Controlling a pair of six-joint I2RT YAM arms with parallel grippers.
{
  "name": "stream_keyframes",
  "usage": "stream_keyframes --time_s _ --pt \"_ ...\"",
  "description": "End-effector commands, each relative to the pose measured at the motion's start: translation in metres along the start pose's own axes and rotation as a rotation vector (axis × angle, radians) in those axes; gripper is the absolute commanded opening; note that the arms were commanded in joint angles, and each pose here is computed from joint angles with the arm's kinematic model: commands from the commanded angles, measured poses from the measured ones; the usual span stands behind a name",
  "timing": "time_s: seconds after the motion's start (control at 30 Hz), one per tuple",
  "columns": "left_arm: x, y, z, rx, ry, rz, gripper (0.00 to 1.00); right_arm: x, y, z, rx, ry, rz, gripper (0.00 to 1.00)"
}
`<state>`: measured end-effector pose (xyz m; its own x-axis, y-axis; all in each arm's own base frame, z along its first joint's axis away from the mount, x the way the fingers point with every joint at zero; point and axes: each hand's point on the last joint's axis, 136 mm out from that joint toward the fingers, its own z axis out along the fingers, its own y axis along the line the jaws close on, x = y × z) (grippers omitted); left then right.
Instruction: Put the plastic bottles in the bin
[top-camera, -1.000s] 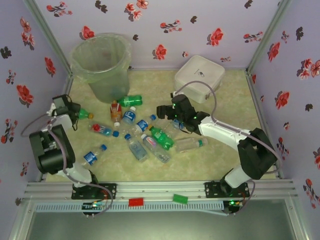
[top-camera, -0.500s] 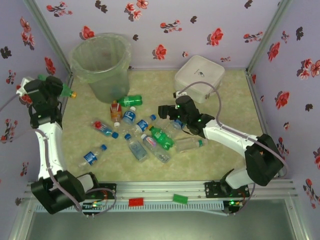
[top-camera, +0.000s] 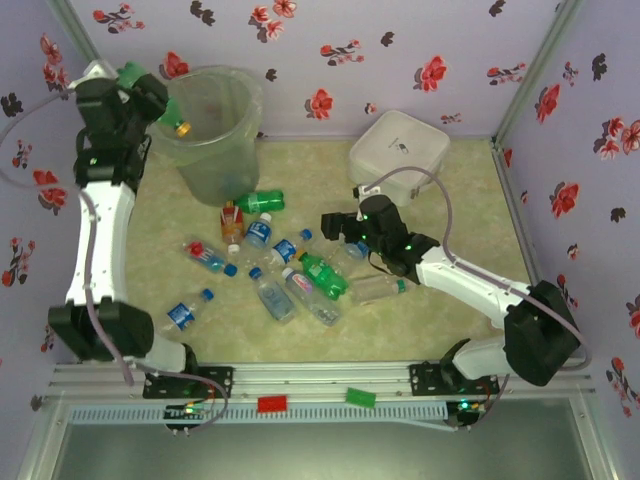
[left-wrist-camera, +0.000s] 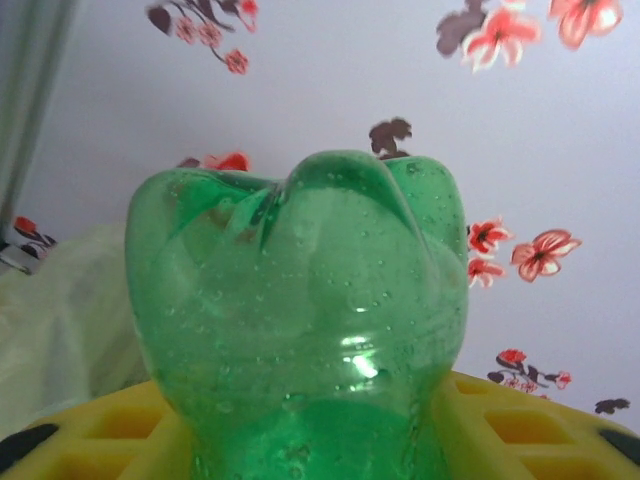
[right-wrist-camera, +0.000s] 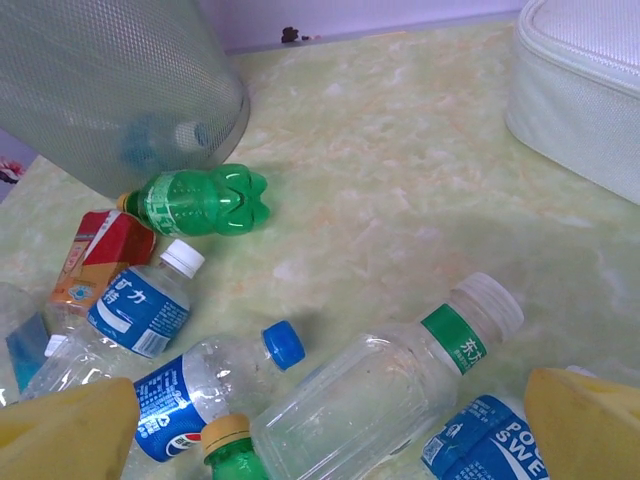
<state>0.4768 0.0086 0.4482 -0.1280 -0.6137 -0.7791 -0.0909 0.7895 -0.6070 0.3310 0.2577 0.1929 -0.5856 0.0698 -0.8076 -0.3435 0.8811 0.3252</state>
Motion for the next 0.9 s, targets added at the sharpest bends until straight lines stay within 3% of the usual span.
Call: stream_keyframes --time_s 0.0,0.23,0.53,0.63,0.77,0.87 --pt "0.007 -0.012 0.024 -0.013 0.041 0.068 0.30 0.000 0.000 -0.009 -0.004 -0.016 -0.018 1.00" --pt "0.040 -0.004 0.086 -0.101 0.141 0.156 0.30 0.000 -0.003 -0.014 0.004 -0.018 -0.026 1.00" --pt "0.083 0.029 0.125 -0.211 0.239 0.239 0.33 0.003 -0.009 -0.017 0.039 -0.005 -0.033 1.00" --pt "0.089 0.034 0.130 -0.228 0.259 0.250 0.44 0.005 -0.013 -0.018 0.058 0.007 -0.037 1.00" --pt "0.084 0.032 0.128 -0.231 0.255 0.249 0.72 0.009 -0.021 -0.020 0.102 0.021 -0.032 1.00" --pt "0.074 0.023 0.120 -0.217 0.238 0.256 0.84 0.013 -0.029 -0.022 0.143 0.034 -0.022 1.00"
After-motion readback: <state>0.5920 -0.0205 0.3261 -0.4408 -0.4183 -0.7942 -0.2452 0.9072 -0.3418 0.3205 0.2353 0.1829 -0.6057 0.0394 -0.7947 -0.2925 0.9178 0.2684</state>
